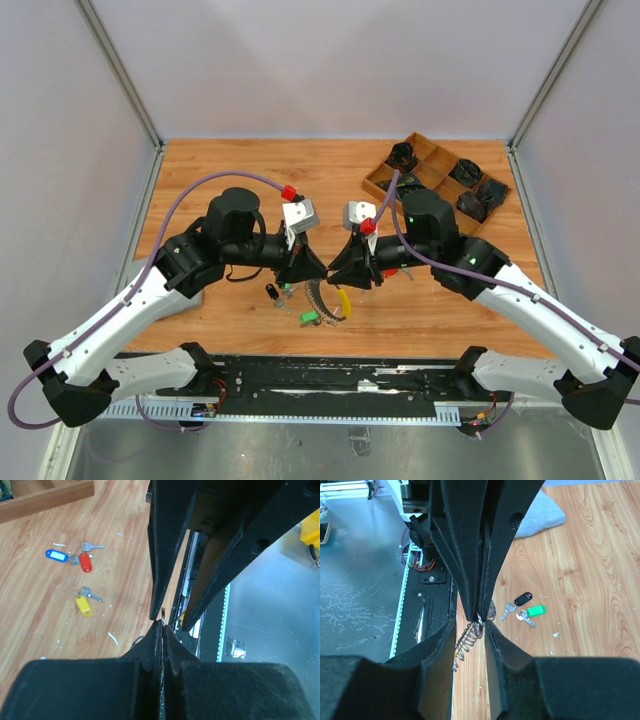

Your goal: Put the keys on the keyring

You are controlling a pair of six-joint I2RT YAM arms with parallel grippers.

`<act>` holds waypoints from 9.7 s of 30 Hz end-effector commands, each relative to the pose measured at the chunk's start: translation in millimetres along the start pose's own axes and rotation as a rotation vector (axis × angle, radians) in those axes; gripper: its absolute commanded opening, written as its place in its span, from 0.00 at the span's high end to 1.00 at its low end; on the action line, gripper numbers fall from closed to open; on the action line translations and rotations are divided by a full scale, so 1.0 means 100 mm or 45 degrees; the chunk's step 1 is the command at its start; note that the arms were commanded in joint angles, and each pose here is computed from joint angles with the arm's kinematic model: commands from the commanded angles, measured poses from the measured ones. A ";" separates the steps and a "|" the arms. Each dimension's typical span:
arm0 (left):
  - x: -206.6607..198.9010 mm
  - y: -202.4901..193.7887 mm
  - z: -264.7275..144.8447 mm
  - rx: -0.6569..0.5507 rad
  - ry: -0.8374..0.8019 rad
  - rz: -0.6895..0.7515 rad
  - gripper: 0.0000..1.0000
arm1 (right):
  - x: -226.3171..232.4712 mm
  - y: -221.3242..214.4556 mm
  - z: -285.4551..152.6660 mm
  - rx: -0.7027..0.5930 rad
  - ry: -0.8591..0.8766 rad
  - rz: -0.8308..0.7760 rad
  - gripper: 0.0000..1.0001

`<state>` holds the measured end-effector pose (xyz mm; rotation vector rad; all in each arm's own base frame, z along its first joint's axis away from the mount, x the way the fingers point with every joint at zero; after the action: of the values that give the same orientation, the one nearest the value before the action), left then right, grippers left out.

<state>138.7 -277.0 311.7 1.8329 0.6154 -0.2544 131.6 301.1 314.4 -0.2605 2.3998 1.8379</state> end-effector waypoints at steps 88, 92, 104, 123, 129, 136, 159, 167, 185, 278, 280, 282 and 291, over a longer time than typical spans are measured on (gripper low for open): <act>0.62 -0.06 -0.44 -0.235 0.693 -0.447 0.24 | -0.53 0.35 -0.78 -0.282 -0.858 0.177 1.00; 0.77 -0.24 -0.43 -0.150 0.832 -0.570 0.06 | -0.49 0.29 -0.79 -0.224 -0.843 0.171 1.00; 0.95 -0.49 -0.31 -0.055 0.903 -0.608 0.00 | -0.36 0.12 -0.85 -0.114 -0.810 0.163 1.00; -0.01 1.08 -0.60 -0.815 0.304 -0.140 0.13 | -0.28 0.62 -0.88 -0.284 -0.679 -0.004 1.00; -0.38 1.08 -0.36 -0.804 0.197 -0.053 0.18 | -0.31 0.69 -0.94 -0.401 -0.559 0.081 1.00; -0.61 1.16 -0.36 -0.860 0.055 0.039 0.43 | -0.19 0.88 -1.08 -0.583 -0.414 0.040 1.00; -1.17 1.25 -0.26 -0.860 -0.357 0.244 0.73 | -0.04 1.42 -1.27 -0.843 -0.364 -0.102 0.99; -1.17 1.31 -0.23 -0.896 -0.368 0.237 0.75 | 0.02 1.47 -1.33 -0.873 -0.382 -0.160 0.99; -1.23 1.40 -0.13 -0.900 -0.415 0.254 0.72 | 0.02 1.47 -1.28 -0.884 -0.319 -0.156 0.99; -0.91 0.61 0.08 -0.009 -0.116 0.336 0.99 | 0.20 0.62 -0.70 -0.289 -0.114 -0.177 0.76; -0.91 0.61 0.07 -0.011 -0.118 0.336 0.99 | 0.22 0.61 -0.68 -0.286 -0.100 -0.172 0.79; -0.93 0.62 0.06 -0.016 -0.122 0.334 0.99 | 0.24 0.61 -0.66 -0.284 -0.087 -0.171 0.84; -0.96 0.70 -0.04 -0.120 -0.116 0.320 0.99 | 0.27 0.67 -0.71 -0.302 -0.109 -0.196 0.99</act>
<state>101.6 -324.0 385.0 1.8922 0.3628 -0.1571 100.5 249.9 381.2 -0.3391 2.0955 1.9974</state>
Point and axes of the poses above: each gripper's point midway between its finger pads, its own z axis out along the fingers, its own x axis along the line the jaws close on, y = z × x, the point moved 1 cm from there along -z, back along the fingers, and after that the axes turned 14 degrees about -z, right-handed, at the moved point
